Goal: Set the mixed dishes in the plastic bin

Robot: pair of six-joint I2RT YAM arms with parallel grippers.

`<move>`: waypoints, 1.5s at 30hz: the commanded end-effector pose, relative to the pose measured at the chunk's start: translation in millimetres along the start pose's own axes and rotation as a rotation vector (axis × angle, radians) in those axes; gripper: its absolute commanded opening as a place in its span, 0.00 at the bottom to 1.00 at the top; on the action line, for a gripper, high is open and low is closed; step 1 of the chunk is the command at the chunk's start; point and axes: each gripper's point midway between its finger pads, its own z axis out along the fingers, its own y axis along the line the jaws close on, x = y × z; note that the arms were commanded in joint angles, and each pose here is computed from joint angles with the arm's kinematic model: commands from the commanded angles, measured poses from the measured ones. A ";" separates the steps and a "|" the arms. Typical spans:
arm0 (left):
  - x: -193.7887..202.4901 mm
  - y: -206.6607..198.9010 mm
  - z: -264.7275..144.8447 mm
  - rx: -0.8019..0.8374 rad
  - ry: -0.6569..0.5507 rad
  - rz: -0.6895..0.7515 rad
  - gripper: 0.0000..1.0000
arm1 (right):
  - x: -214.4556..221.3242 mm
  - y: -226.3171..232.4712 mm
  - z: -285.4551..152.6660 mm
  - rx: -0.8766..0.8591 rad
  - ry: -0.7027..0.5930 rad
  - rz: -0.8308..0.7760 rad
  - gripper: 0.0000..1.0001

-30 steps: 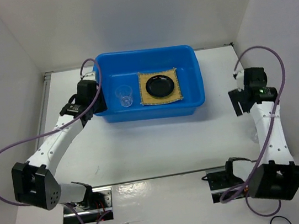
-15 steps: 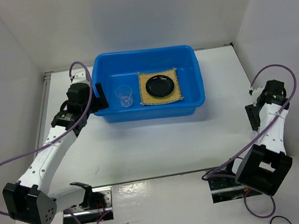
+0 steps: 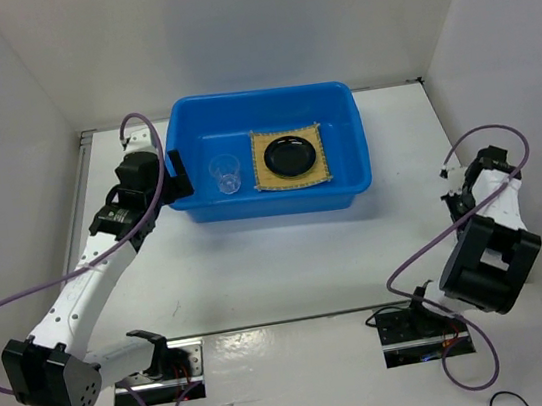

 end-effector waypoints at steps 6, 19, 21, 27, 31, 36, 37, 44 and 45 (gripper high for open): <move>-14.3 11.0 -7.8 -0.052 -0.070 -0.016 0.94 | -150.2 67.1 -217.1 -0.093 -0.659 -0.245 0.00; -6.9 15.7 2.4 -0.091 -0.046 -0.003 0.94 | -292.1 280.1 -279.3 -0.582 -0.812 -0.622 0.01; -4.0 15.6 5.6 -0.095 -0.035 0.001 0.94 | -300.2 322.3 -262.0 -0.550 -0.783 -0.681 0.01; -6.1 17.7 8.0 -0.104 -0.035 -0.002 0.94 | -293.2 434.5 -223.3 -0.371 -0.763 -0.891 0.00; -3.8 18.1 10.3 -0.107 -0.027 0.010 0.94 | -280.3 485.0 -218.8 -0.297 -0.811 -0.977 0.00; -2.1 19.7 12.7 -0.118 -0.021 0.013 0.94 | -250.2 541.3 -204.9 -0.293 -0.815 -1.104 0.00; -2.1 19.7 12.7 -0.118 -0.021 0.013 0.94 | -247.9 548.7 -197.2 -0.282 -0.807 -1.127 0.00; 0.2 19.7 15.0 -0.121 -0.013 0.017 0.94 | -233.1 603.5 -182.0 -0.360 -0.827 -1.242 0.00; 0.2 19.7 15.0 -0.121 -0.013 0.017 0.94 | -232.8 608.6 -179.0 -0.376 -0.827 -1.247 0.00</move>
